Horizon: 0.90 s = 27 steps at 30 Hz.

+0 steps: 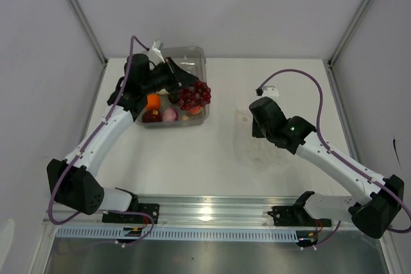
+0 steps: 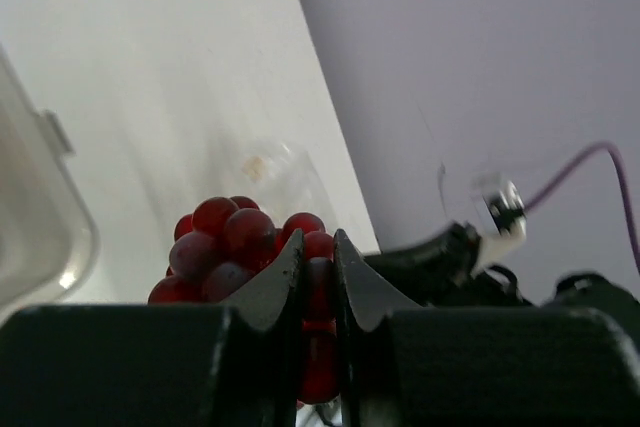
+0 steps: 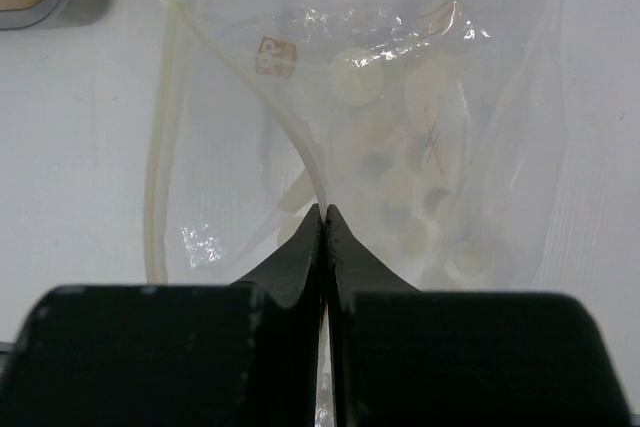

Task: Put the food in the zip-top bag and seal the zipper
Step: Pick up the fake fruit from the bin.

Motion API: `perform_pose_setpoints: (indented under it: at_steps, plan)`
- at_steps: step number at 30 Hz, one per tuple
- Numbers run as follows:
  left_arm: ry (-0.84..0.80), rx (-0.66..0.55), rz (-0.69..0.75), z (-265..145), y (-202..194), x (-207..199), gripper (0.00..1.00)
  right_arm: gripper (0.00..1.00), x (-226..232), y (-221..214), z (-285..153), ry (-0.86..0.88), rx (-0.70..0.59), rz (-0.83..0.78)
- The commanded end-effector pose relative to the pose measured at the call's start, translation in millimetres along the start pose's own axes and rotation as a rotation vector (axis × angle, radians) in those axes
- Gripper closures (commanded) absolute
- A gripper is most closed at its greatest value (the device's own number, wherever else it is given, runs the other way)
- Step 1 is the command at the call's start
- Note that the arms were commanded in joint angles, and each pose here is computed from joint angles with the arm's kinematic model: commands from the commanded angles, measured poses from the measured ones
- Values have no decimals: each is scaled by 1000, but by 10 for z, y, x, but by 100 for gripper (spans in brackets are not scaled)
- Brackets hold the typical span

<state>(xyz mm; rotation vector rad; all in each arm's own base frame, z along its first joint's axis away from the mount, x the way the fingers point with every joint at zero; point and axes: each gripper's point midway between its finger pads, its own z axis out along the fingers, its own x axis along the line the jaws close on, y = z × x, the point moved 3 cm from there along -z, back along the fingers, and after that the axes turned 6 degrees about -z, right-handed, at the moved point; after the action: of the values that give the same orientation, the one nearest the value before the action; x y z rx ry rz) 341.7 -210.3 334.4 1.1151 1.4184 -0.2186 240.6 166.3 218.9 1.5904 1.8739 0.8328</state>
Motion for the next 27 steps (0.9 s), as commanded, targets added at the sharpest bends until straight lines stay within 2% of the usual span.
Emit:
perform_pose_setpoints:
  at_steps: [1,5,13,23,27]
  plan:
    - [-206,93,-8,-64,-283,-401,86,100,94,154,-53,43,-26,37]
    - [-272,163,-10,-72,-564,-555,86,100,109,164,-64,50,-27,45]
    - [-339,247,-55,-39,-876,-644,86,100,159,169,-55,77,-26,60]
    - [-547,338,-74,-25,-1122,-966,88,100,254,183,-82,141,-9,81]
    - [-667,376,-69,-45,-1217,-1011,93,100,279,200,-144,205,10,124]
